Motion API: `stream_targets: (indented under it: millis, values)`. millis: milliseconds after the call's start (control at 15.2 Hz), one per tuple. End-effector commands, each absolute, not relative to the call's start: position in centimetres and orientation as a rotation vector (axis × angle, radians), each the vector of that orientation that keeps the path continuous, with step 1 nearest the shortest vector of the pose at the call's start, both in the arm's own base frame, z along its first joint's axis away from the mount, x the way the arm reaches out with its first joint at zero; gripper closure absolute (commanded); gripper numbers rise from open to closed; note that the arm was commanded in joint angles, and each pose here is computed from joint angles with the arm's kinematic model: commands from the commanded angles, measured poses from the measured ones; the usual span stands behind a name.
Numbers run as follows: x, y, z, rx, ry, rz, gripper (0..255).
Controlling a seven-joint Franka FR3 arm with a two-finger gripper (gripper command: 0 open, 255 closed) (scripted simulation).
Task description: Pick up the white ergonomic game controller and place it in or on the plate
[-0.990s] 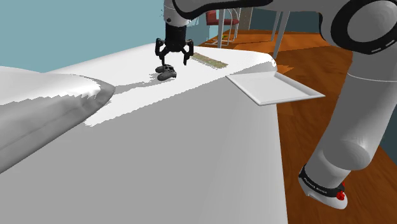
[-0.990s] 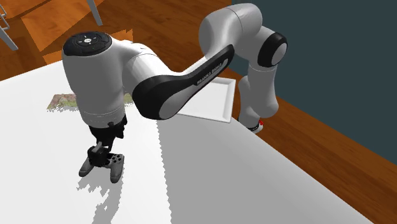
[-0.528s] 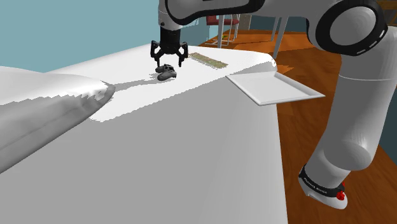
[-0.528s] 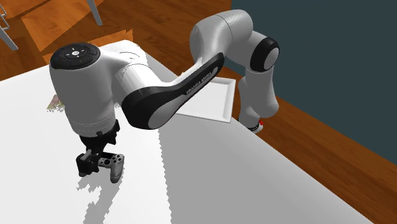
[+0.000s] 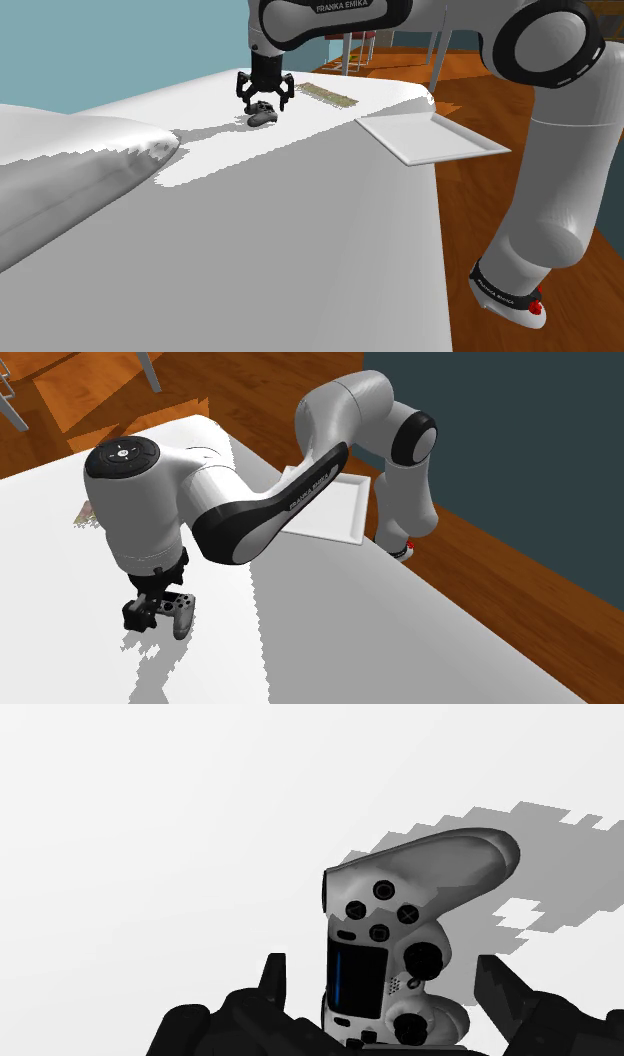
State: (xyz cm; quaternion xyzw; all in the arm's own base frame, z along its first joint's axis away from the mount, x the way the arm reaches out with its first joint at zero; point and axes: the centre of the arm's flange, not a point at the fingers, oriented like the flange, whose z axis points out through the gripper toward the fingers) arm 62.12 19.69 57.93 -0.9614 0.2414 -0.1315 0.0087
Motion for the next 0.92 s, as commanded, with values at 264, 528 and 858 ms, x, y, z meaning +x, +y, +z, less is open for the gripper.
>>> stream_targets:
  millis: [264, 528, 858]
  values:
    - [62.1, 19.7, 57.9, -3.004, 0.754, -0.411, 255]
    - [62.1, 19.7, 57.9, -3.004, 0.754, -0.411, 255]
    - [62.1, 19.7, 59.0, -3.004, 0.754, -0.411, 255]
